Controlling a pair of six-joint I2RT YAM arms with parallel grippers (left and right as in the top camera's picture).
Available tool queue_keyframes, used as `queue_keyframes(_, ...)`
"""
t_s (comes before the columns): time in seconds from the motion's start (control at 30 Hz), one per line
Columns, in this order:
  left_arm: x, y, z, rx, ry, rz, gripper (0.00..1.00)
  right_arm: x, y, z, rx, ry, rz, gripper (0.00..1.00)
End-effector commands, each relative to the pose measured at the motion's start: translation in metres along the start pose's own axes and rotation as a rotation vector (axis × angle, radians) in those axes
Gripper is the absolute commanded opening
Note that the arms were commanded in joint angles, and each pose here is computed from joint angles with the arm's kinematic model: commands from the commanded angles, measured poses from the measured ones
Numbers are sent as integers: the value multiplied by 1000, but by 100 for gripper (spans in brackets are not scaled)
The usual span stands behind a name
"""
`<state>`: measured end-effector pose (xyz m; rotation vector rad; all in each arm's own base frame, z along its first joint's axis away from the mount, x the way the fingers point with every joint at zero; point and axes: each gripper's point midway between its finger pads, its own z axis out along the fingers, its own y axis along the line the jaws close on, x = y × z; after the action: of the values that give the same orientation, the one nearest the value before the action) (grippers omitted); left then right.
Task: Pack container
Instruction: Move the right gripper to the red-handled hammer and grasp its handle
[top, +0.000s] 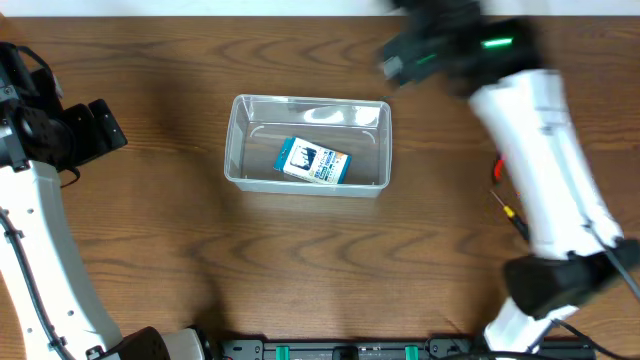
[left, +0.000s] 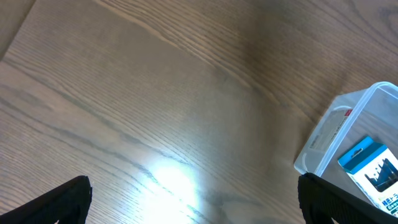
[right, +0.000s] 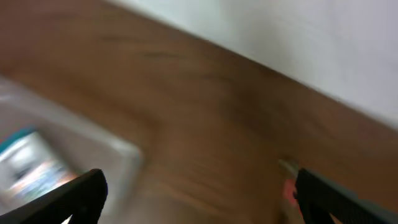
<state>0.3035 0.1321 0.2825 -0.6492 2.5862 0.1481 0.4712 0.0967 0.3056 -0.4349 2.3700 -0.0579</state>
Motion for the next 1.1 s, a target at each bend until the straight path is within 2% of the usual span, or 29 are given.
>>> queue_keyframes(0.0, 2, 2, 2, -3, 10, 10, 98, 44, -70, 33, 64, 133, 222, 99)
queue_keyframes(0.13, 2, 2, 2, -3, 10, 10, 98, 88, -127, 60, 105, 244, 271, 99)
queue_keyframes(0.3, 5, 2, 2, -4, 22, 10, 98, 136, -162, 100, 119, 362, 330, 99)
queue_keyframes(0.5, 9, 2, 2, -6, 36, 11, 98, 169, -174, 144, 116, 445, 283, 99)
queue_keyframes(0.87, 13, 2, 1, -7, 54, 12, 98, 235, -185, 198, 86, 582, 335, 99)
queue_keyframes(1.07, 15, 3, 1, -8, 63, 12, 98, 248, -186, 217, 91, 593, 359, 99)
